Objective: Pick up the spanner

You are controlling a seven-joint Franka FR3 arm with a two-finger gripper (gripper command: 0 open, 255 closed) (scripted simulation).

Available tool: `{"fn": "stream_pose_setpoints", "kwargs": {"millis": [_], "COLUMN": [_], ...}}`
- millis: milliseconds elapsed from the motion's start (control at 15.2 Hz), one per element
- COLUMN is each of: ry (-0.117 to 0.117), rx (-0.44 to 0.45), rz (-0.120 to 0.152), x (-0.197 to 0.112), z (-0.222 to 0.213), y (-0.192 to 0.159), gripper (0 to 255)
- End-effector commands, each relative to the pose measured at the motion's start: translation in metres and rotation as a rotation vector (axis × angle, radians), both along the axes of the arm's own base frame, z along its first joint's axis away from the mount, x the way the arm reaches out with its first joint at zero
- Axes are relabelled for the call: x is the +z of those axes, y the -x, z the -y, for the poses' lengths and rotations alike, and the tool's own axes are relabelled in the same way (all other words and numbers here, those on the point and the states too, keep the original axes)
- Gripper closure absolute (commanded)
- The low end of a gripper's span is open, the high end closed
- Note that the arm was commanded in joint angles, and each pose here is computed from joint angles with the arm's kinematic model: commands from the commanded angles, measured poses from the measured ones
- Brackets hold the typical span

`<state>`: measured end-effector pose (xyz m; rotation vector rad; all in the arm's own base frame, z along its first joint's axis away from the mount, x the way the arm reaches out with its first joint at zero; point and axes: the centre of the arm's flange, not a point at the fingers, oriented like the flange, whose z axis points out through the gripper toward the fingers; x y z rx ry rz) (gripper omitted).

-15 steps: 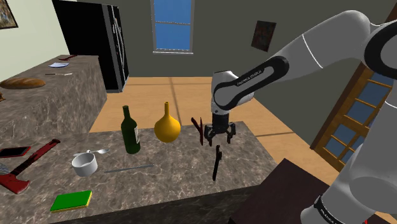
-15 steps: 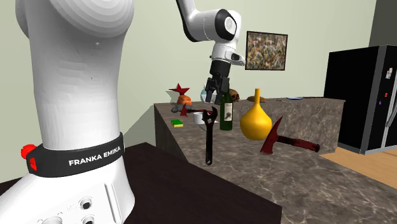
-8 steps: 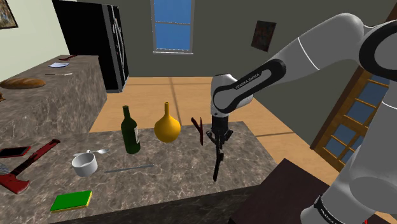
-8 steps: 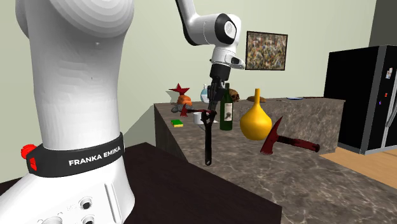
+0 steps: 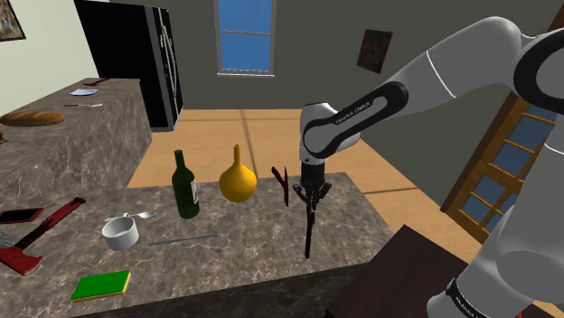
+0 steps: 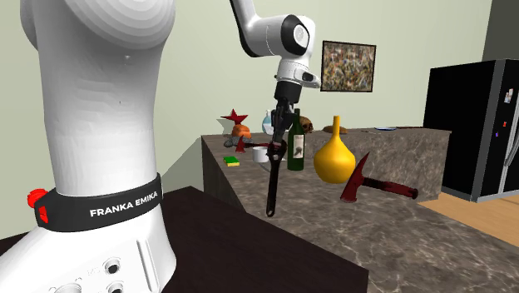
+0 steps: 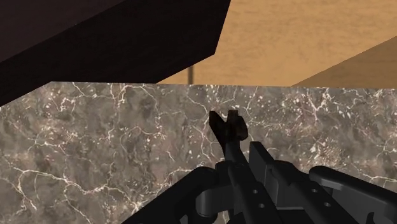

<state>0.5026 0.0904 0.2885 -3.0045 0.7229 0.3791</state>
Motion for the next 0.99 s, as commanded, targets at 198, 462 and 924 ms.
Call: {"fn": "stream_pose_setpoints", "kwargs": {"millis": [198,462,924], "ry": [0.0,0.0,0.0], "rx": [0.0,0.0,0.0], "rz": [0.0,0.0,0.0], "x": [0.025,0.046,0.073], "z": [0.0,0.0,0.0], "y": [0.0,0.0,0.0], "gripper": [255,255,255]}}
